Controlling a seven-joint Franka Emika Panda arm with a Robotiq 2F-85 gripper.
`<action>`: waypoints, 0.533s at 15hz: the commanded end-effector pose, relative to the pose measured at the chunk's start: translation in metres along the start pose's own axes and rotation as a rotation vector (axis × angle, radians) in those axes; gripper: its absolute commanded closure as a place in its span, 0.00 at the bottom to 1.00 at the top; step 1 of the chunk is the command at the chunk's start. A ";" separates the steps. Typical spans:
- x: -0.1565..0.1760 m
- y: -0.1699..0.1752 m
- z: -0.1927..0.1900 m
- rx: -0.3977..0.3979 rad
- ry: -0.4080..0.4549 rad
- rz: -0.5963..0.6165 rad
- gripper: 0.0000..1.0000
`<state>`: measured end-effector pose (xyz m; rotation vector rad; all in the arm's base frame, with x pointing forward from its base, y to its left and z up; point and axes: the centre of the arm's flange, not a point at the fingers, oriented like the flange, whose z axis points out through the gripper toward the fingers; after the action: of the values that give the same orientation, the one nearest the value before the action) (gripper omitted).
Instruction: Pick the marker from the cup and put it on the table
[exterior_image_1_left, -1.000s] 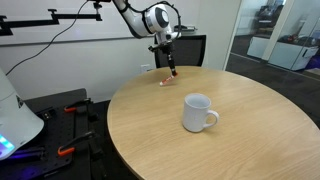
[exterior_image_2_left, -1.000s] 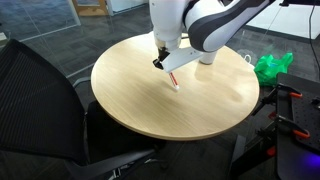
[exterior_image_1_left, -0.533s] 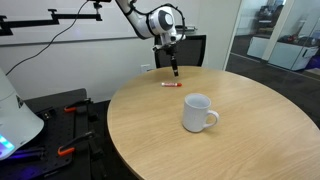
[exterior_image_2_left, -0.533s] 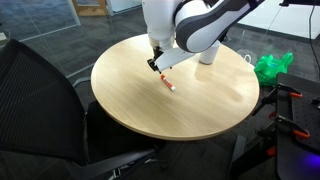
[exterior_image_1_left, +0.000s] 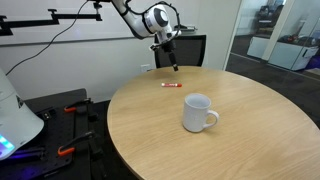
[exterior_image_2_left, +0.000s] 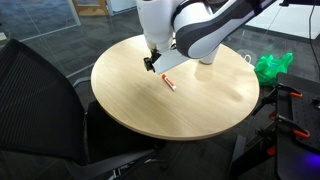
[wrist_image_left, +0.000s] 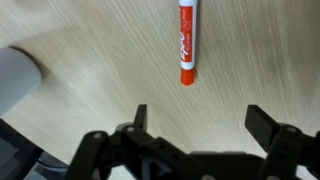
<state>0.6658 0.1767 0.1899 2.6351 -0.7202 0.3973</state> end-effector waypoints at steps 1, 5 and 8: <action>-0.019 0.020 -0.030 -0.029 0.078 0.039 0.00; -0.032 0.034 -0.050 -0.037 0.147 0.092 0.00; -0.040 0.047 -0.058 -0.039 0.186 0.119 0.00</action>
<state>0.6316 0.1895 0.2225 2.5181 -0.7847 0.6009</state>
